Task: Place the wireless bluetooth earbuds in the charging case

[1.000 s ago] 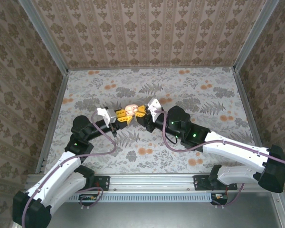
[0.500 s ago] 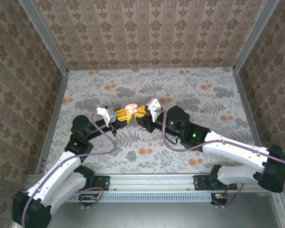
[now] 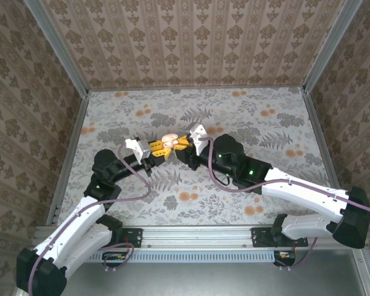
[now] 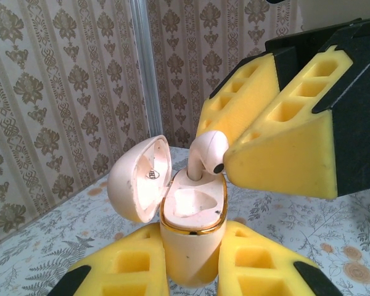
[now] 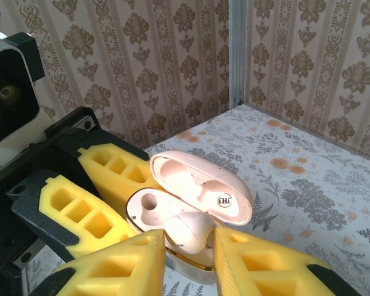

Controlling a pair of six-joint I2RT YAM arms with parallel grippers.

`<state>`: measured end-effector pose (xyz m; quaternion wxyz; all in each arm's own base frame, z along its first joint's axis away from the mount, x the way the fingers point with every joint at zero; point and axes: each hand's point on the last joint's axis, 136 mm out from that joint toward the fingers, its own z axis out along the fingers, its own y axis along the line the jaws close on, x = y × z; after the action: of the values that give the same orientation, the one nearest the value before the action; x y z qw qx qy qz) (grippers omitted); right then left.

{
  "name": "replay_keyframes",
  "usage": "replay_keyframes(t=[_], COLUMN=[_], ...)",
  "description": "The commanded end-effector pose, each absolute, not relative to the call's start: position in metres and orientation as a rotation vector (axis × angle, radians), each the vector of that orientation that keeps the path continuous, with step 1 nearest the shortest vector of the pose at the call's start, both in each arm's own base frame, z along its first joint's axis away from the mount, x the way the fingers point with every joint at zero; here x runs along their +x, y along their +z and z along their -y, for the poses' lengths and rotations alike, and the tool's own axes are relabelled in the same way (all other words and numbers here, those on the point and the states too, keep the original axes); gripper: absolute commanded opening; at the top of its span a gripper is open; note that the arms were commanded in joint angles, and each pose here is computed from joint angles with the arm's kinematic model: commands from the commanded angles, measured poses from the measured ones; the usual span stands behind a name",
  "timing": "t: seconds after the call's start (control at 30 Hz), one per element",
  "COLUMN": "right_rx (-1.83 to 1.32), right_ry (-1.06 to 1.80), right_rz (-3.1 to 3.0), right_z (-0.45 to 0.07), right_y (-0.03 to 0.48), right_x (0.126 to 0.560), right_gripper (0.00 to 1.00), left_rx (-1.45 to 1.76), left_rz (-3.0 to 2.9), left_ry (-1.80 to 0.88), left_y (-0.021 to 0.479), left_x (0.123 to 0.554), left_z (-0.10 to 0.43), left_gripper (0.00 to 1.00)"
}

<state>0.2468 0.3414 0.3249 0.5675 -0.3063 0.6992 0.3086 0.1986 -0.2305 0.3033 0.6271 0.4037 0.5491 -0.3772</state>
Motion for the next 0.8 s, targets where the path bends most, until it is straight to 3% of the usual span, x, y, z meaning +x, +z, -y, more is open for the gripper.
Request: replay_keyframes(t=[0.0, 0.77], right_rx=[-0.742, -0.795], right_ry=[0.733, 0.871], right_rz=[-1.757, -1.997], right_z=[-0.342, -0.349], right_y=[0.303, 0.281], right_x=[0.248, 0.252], right_gripper=[0.27, 0.25], left_rx=[0.944, 0.979], left_rz=[-1.115, -1.142], left_ry=[-0.873, -0.904], left_y=[0.339, 0.328], left_x=[0.185, 0.178], left_z=[0.232, 0.235], left_gripper=[0.00, 0.00])
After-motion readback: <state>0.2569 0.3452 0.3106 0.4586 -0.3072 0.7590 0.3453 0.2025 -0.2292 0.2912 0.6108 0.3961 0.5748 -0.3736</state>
